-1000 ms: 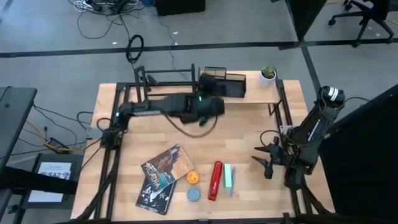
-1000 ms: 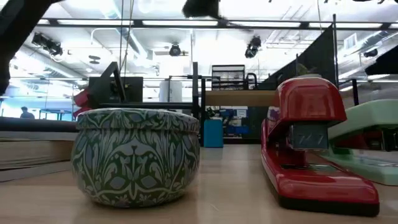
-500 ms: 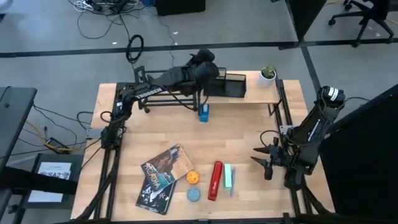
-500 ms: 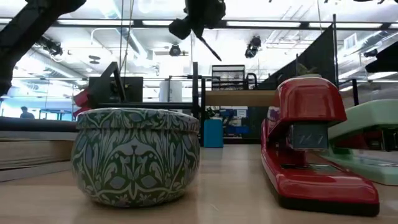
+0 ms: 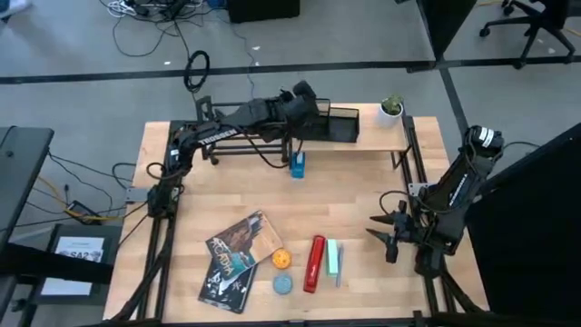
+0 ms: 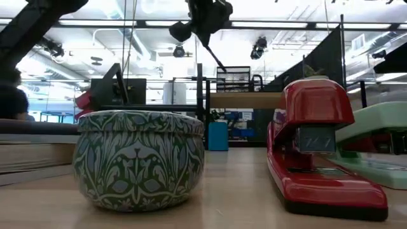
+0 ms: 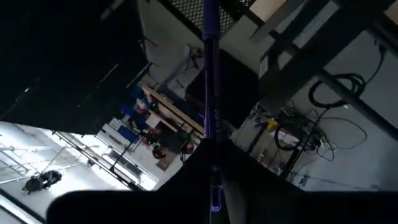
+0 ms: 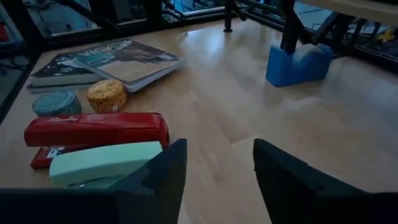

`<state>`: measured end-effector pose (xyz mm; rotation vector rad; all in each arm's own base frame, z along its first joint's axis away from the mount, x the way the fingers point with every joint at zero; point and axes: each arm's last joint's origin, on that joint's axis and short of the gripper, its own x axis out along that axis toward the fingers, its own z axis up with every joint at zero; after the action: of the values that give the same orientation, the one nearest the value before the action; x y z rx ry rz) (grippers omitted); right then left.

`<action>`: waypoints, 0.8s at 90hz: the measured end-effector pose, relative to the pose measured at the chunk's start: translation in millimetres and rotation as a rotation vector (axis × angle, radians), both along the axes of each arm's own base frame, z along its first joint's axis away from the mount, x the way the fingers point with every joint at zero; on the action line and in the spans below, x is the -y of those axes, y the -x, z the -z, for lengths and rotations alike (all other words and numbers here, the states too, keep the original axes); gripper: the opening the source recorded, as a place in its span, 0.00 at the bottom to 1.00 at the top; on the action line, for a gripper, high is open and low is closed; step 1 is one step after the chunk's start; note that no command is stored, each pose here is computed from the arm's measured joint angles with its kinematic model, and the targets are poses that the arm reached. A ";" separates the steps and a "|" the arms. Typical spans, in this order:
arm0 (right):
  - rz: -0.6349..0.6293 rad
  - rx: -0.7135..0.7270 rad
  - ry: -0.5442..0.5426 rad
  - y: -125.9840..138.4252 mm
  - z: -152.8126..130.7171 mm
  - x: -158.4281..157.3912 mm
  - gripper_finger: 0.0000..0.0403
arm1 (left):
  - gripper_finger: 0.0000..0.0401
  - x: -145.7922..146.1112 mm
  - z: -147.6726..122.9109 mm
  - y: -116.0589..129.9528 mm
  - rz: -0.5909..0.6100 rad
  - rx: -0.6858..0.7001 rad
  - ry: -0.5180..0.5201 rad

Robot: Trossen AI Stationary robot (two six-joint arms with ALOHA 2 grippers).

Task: Stock shelves
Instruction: Put the blue ballpen on the pen holder, then put the purple ballpen on the pen holder

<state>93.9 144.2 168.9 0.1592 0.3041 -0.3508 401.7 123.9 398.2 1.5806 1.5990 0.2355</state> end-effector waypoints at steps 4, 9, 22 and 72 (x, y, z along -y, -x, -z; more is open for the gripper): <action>0.000 0.000 0.000 0.0 0.0 0.0 0.39 | 0.01 0.0 0.0 -0.1 0.001 0.001 0.001; 0.000 0.001 -0.002 -0.1 0.0 -0.1 0.39 | 0.02 -0.2 0.2 -0.2 0.004 0.008 0.009; 0.000 0.004 -0.008 -0.3 -0.2 -0.6 0.39 | 0.08 -2.8 -1.8 -1.9 -0.039 0.126 0.018; -0.005 0.002 0.000 -0.5 -0.3 -1.0 0.39 | 0.34 5.0 -27.2 -15.9 -0.229 0.569 -0.177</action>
<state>94.4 145.2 169.2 0.1587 0.3023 -0.3461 417.6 118.9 425.4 1.2938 1.3226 0.8879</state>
